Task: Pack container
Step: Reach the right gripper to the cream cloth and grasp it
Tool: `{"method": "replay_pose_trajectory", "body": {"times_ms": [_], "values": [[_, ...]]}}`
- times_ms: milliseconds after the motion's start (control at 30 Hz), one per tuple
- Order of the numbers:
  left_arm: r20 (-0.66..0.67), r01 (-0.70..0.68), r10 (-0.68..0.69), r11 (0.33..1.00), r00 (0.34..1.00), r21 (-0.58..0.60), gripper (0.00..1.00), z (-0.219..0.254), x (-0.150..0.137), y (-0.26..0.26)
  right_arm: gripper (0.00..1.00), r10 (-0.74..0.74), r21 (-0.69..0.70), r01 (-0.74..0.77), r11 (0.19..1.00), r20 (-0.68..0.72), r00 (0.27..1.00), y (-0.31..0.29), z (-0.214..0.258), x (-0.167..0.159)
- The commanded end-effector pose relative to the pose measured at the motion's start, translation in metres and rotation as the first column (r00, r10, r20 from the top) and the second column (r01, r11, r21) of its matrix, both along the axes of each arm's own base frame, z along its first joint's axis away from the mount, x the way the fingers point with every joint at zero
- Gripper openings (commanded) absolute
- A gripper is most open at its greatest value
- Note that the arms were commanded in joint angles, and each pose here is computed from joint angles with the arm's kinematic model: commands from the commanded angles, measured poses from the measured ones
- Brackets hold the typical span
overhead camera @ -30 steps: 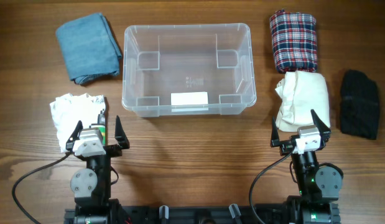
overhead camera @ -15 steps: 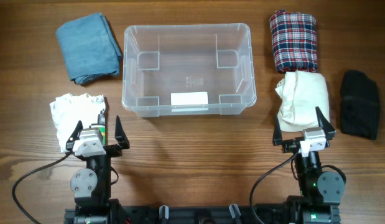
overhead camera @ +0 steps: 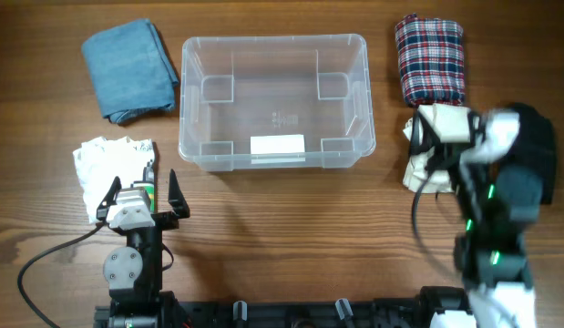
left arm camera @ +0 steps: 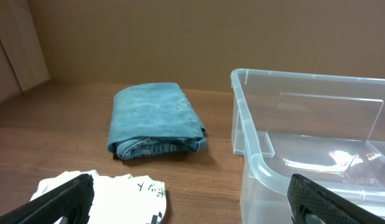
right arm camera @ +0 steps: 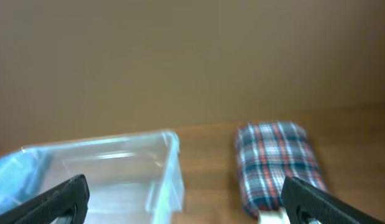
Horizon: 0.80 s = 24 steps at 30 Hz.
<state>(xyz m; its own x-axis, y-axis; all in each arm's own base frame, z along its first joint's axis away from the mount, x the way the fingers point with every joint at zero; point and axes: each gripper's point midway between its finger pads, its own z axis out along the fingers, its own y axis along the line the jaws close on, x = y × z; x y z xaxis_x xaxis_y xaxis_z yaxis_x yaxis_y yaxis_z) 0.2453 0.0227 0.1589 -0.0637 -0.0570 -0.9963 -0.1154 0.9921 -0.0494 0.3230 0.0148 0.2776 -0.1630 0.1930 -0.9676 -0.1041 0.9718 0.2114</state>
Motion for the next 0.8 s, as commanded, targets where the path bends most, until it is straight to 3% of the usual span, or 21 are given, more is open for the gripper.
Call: {"method": "replay_pose_trajectory", "body": {"times_ms": [0, 167, 333, 467, 600, 767], "values": [[0.007, 0.000, 0.000, 1.000, 1.000, 0.006, 1.00, 0.001, 0.000, 0.000, 1.00, 0.102, 0.052, -0.097, 0.994, -0.104, 0.989, 0.016, 0.027, 0.047], [0.007, 0.000, 0.000, 1.000, 1.000, 0.006, 1.00, 0.001, 0.000, 0.000, 1.00, 0.130, -0.058, -0.151, 0.987, -0.272, 0.953, 0.010, 0.035, 0.118], [0.007, 0.000, 0.000, 1.000, 1.000, 0.006, 1.00, 0.001, 0.000, 0.000, 1.00, 0.124, -0.269, -0.211, 0.940, -0.307, 0.944, -0.003, 0.011, 0.146], [0.007, 0.000, 0.000, 1.000, 1.000, 0.006, 1.00, 0.001, 0.000, 0.000, 1.00, 0.004, -0.160, -0.064, 0.985, -0.353, 0.936, -0.062, -0.012, 0.156], [0.007, 0.000, 0.000, 1.000, 1.000, 0.006, 1.00, 0.001, 0.000, 0.000, 1.00, 0.005, -0.011, -0.011, 1.000, -0.441, 0.898, -0.112, -0.059, 0.158], [0.007, 0.000, 0.000, 1.000, 1.000, 0.006, 1.00, 0.001, 0.000, 0.000, 1.00, 0.079, 0.147, -0.005, 0.989, -0.497, 0.864, -0.130, -0.112, 0.168]]}}
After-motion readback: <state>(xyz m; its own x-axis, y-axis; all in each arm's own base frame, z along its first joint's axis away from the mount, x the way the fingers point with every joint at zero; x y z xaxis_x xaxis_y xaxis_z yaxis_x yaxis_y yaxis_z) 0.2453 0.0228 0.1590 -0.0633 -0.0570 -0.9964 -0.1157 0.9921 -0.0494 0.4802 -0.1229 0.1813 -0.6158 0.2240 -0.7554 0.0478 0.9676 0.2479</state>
